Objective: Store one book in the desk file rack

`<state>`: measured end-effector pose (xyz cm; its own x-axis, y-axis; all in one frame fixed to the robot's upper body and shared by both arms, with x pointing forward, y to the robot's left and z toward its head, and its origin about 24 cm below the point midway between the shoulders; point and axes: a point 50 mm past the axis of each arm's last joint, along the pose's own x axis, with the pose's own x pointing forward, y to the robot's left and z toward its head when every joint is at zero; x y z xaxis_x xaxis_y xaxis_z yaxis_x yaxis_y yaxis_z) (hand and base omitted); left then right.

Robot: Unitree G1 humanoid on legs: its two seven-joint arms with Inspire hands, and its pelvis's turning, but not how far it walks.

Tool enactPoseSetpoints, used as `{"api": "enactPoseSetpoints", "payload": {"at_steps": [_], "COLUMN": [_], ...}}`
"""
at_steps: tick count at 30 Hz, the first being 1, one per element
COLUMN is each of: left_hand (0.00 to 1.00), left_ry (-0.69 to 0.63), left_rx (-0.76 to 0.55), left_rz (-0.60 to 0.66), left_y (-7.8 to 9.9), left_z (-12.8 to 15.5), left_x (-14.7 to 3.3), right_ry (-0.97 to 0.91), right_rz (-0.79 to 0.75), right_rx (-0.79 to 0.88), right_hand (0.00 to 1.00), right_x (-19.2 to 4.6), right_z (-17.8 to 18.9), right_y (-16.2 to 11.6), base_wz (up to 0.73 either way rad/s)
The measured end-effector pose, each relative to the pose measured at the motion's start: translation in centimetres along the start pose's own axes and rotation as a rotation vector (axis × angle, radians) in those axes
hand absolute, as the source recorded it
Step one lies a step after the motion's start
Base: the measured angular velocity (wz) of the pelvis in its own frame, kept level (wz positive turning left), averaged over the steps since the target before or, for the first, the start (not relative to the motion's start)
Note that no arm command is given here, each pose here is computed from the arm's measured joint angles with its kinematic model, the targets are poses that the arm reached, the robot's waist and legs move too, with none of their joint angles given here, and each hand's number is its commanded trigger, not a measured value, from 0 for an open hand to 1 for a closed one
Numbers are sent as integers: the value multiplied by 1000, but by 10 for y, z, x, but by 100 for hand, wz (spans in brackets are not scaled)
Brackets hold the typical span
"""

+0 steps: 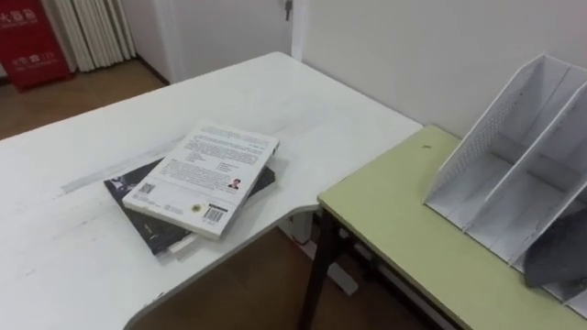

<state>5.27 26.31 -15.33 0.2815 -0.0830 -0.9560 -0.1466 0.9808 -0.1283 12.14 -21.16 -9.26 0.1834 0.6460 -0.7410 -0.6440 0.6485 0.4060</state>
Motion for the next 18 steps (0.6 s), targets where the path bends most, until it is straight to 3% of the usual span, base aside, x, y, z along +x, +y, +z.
{"api": "enactPoseSetpoints", "payload": {"at_steps": [2, 7, 12, 18], "left_hand": [0, 0, 0, 0], "left_ry": [4, 14, 18, 28], "left_rx": [-15, -99, -156, -175], "left_rz": [7, 51, 93, 124], "left_y": [-2, -2, -3, -6], "left_z": [-3, -17, -27, -32], "left_x": [1, 1, 1, 2], "right_ry": [93, 37, 83, 175], "right_rz": [-46, -241, -425, -640], "right_rx": [136, 492, 633, 669], "right_hand": [0, 0, 0, 0], "right_x": [-3, -2, 1, 0], "right_z": [-37, -88, -107, -119], "right_y": [-3, 1, 0, -3], "base_wz": [0, 9, 6, 2]}}
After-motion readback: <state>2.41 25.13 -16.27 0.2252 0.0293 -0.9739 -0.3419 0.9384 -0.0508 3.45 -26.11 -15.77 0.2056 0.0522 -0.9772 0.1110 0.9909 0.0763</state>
